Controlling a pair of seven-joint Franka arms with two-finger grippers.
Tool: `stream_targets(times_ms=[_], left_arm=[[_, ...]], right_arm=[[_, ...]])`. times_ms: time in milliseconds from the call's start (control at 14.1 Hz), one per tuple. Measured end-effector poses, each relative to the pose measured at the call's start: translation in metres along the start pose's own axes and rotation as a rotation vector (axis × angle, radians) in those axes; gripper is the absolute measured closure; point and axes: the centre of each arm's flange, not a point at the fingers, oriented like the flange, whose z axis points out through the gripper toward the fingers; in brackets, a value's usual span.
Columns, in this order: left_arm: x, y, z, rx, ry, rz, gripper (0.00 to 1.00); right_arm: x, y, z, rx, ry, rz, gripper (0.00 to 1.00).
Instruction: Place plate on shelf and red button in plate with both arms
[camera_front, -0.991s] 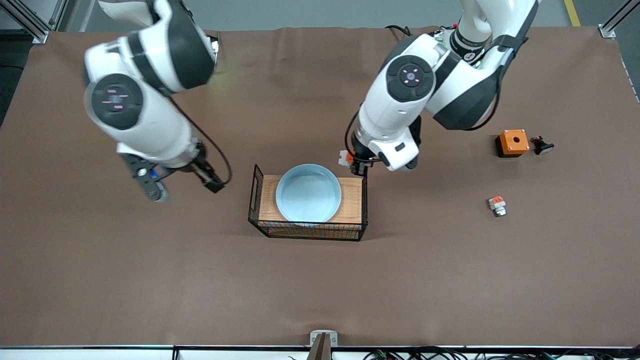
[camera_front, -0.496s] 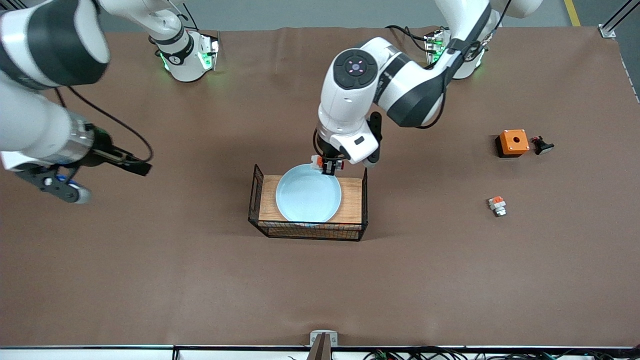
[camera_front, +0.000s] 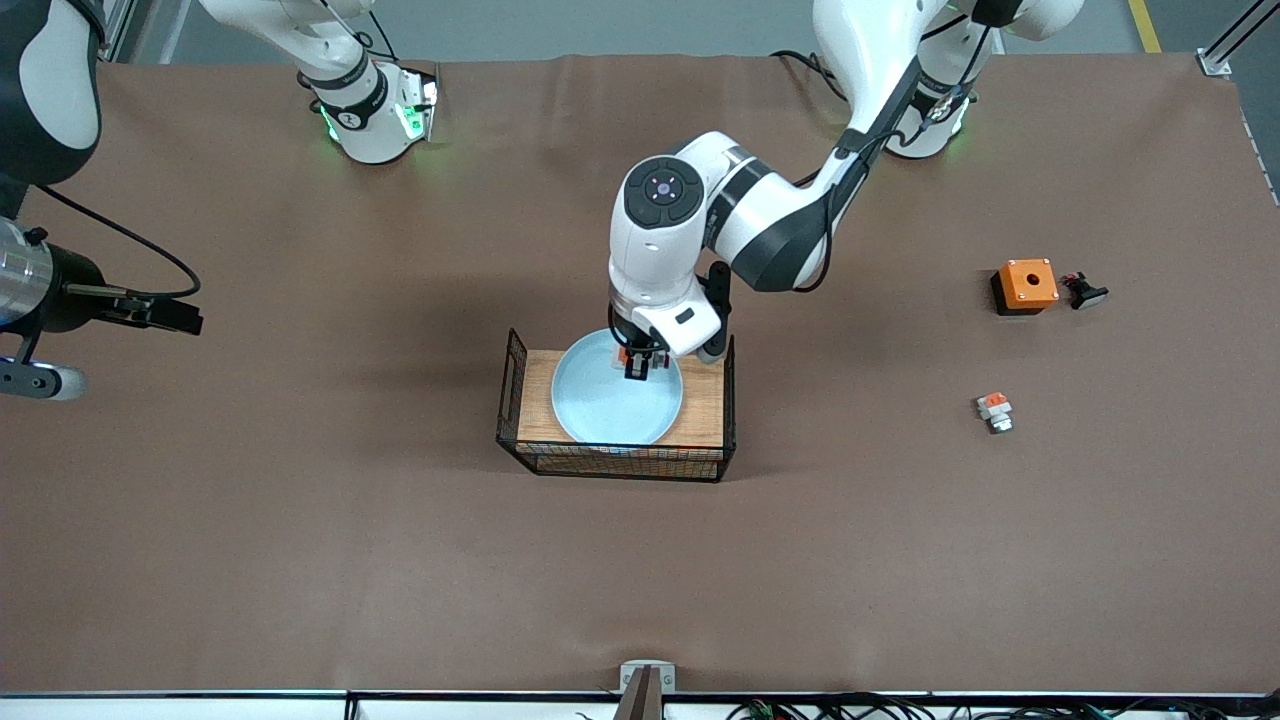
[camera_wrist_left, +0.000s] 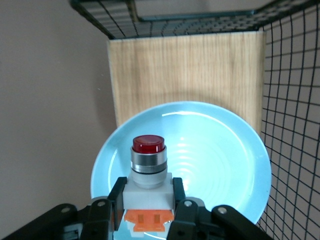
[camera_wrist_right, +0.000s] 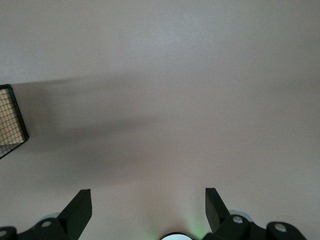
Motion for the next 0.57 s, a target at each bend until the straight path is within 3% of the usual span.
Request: stream_targets(times_ms=[212, 566], left_arm=[[-0.005, 0.003, 0.004, -0.026, -0.021, 0.002, 0.59], [-0.006, 0.009, 0.017, -0.06, -0.043, 0.0, 0.59]], right_arm=[[0.005, 0.033, 0.002, 0.008, -0.004, -0.058, 0.0], [0.007, 0.057, 0.004, 0.018, -0.006, -0.051, 0.0]])
